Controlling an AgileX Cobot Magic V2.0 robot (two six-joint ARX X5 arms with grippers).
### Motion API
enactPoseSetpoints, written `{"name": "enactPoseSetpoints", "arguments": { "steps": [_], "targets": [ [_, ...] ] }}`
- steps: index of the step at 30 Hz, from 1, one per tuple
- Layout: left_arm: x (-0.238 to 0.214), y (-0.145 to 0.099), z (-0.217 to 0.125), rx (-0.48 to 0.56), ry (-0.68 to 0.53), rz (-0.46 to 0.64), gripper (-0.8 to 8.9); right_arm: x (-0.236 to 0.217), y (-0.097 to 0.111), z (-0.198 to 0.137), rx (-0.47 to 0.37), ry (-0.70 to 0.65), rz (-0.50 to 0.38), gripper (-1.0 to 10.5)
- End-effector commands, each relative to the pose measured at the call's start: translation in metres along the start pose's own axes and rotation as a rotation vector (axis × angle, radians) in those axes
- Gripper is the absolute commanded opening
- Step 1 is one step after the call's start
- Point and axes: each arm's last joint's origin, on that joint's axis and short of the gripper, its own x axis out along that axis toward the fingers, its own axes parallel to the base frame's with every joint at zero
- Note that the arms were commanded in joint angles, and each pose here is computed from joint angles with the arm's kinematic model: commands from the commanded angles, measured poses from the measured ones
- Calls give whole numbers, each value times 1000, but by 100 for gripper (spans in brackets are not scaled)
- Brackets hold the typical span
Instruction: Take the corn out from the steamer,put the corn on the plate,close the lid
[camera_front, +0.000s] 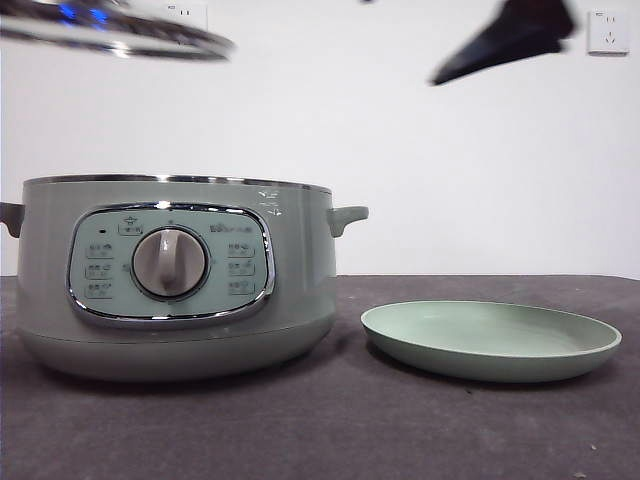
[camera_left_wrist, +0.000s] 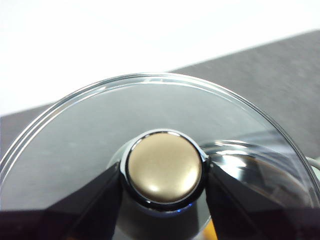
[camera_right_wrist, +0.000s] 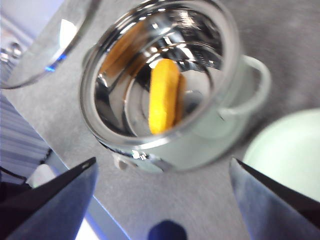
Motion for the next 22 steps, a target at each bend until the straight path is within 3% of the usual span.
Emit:
{"name": "enactPoseSetpoints", "arguments": {
  "steps": [1,13,18,22],
  "targets": [
    [-28,9,10,-15,-108,59,-9,24,12,18,-79,29,13,437],
    [-86,27,-1,-38,-157,131,-9,132,45,68,-294,249,-111,432],
    [-92,29,-4,-36,-149,131,-9,177,50,68,-367,308,-149,399],
    [-92,29,-6,-35,-130,128,-9,207,45,59,-373,353,-149,400]
  ]
}}
